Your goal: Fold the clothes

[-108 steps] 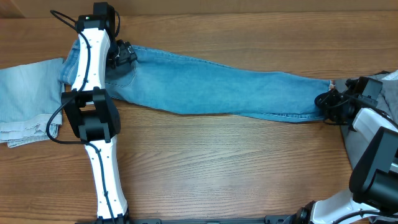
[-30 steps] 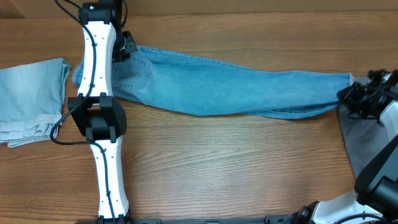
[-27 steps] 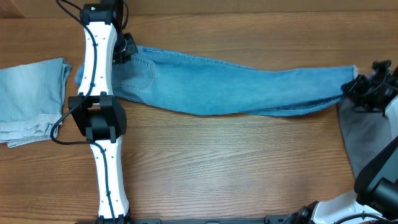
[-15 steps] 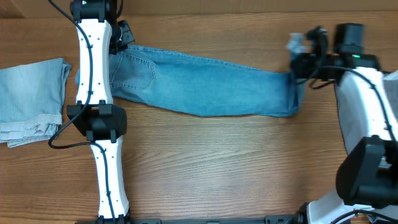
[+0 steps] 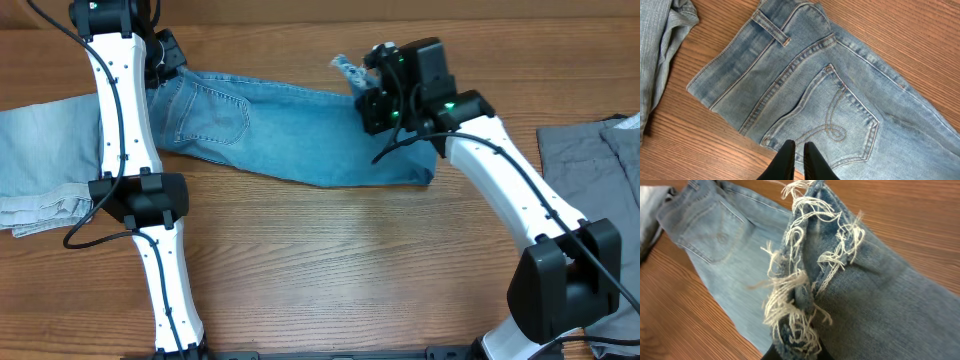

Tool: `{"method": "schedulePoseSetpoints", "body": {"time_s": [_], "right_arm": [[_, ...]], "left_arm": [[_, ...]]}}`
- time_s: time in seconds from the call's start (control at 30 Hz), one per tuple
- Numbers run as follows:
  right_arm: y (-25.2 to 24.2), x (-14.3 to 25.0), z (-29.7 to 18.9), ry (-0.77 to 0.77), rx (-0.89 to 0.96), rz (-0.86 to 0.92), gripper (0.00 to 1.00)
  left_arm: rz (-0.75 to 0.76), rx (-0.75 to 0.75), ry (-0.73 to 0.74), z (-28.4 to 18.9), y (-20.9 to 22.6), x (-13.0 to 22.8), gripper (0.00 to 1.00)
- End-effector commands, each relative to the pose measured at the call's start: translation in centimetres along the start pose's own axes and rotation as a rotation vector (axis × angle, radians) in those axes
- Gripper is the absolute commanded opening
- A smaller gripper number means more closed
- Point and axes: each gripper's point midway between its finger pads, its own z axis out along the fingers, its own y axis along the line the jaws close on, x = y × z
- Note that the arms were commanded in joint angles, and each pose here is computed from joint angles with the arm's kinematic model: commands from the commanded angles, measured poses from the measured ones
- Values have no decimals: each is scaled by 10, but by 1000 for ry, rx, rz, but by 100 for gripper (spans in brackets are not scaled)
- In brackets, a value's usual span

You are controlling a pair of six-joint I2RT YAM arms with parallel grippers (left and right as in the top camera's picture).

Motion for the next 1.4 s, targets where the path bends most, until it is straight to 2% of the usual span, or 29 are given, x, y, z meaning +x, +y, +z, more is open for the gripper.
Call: {"method": "schedulePoseSetpoints", "body": {"time_s": [0.0,0.27,0.57,0.6,0.63,0.67,0.7,0.77,0.87,0.93,1.0,1.07,1.1,1.17,1.3,1.37], "right_arm": [[17,-11,13,-32,-12,35,4],[55,-2,65,-36,-89,26,4],[99,37,123,28,-158,0,4],[99,41,126,39,-157,0,11],[99,43,127,44,-156,1,43],[100,40,126,36,-159,-1,84],[102,32,121,12,-165,-8,100],[102,14,109,-28,-167,-14,100],[90,-15,79,-77,-148,5,100],[71,-20,61,-70,-113,38,100],[36,-10,45,-12,-40,101,100],[5,6,35,60,19,168,100],[-9,14,30,95,43,197,100],[-49,42,14,203,108,251,100],[-89,67,-7,290,162,303,100],[-106,75,-16,311,189,339,100]], "left_arm": [[24,22,-19,-8,-6,-1,13],[30,21,-20,-8,-5,-1,17],[25,17,-21,-8,-2,-3,20],[25,17,-21,-8,-2,-3,23],[30,17,-21,-8,-2,-3,35],[36,18,-21,-8,-2,-3,54],[43,22,-19,-8,-3,-2,67],[56,65,-3,-9,-10,1,73],[75,183,35,-13,-30,8,73],[82,275,66,-18,-47,15,64],[99,350,102,-22,-66,25,45],[115,394,135,-24,-81,35,35],[125,419,153,-25,-89,41,35],[152,455,211,-22,-108,59,42],[190,411,332,0,-128,96,45],[201,375,416,17,-132,119,50]]}}
